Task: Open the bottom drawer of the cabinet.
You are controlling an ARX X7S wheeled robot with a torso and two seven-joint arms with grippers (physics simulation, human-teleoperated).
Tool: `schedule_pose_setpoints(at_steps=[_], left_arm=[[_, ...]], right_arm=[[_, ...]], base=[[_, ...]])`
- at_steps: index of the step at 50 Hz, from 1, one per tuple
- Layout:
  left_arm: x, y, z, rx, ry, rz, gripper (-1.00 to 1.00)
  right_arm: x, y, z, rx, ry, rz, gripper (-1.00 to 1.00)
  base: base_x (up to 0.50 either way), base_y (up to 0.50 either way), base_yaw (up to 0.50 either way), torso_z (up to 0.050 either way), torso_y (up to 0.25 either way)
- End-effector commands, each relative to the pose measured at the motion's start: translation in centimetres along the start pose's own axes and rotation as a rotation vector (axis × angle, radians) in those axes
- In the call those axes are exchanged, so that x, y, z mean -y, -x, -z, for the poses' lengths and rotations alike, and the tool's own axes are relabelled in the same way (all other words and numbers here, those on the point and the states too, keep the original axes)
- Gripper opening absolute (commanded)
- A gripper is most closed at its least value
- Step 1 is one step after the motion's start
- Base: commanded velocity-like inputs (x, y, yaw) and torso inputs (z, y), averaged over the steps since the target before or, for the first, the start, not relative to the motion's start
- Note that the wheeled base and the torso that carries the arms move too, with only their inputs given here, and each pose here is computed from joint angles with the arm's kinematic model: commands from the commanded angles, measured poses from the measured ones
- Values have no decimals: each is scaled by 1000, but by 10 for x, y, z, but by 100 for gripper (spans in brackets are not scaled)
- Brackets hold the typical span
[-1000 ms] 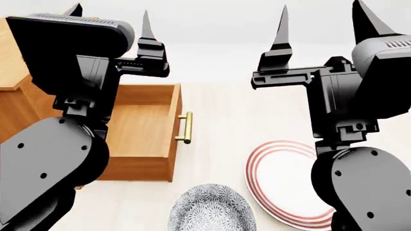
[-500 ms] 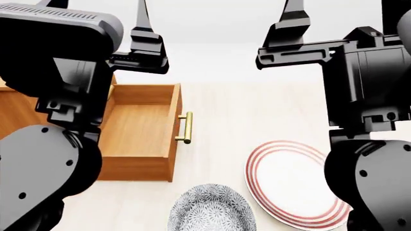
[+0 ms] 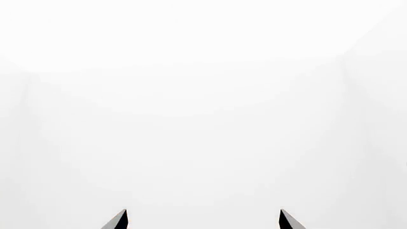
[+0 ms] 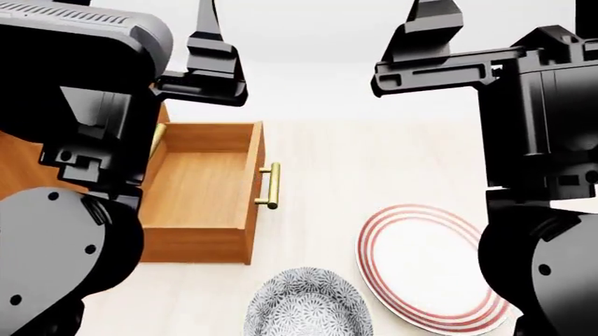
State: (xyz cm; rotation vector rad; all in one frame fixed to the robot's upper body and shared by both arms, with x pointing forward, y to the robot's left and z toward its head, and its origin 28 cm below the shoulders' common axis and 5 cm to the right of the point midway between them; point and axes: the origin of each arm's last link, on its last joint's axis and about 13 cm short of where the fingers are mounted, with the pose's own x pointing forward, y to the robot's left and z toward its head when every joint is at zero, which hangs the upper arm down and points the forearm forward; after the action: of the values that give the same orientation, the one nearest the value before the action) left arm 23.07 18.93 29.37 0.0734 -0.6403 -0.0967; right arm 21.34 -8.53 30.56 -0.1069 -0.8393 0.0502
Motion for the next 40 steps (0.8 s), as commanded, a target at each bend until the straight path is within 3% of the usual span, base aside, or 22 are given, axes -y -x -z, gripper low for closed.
schedule_pose_setpoints(at_steps=[1,40], left_arm=[[2,5,-6,24,6,11,100],[6,15,-26,111,-8,38,100]], right_arm=[[-1,4,-6,29,-3,-10,100],[-4,3,-27,99,-2,-42,100]], base=[[0,0,0,0,0],[0,0,0,0,0]])
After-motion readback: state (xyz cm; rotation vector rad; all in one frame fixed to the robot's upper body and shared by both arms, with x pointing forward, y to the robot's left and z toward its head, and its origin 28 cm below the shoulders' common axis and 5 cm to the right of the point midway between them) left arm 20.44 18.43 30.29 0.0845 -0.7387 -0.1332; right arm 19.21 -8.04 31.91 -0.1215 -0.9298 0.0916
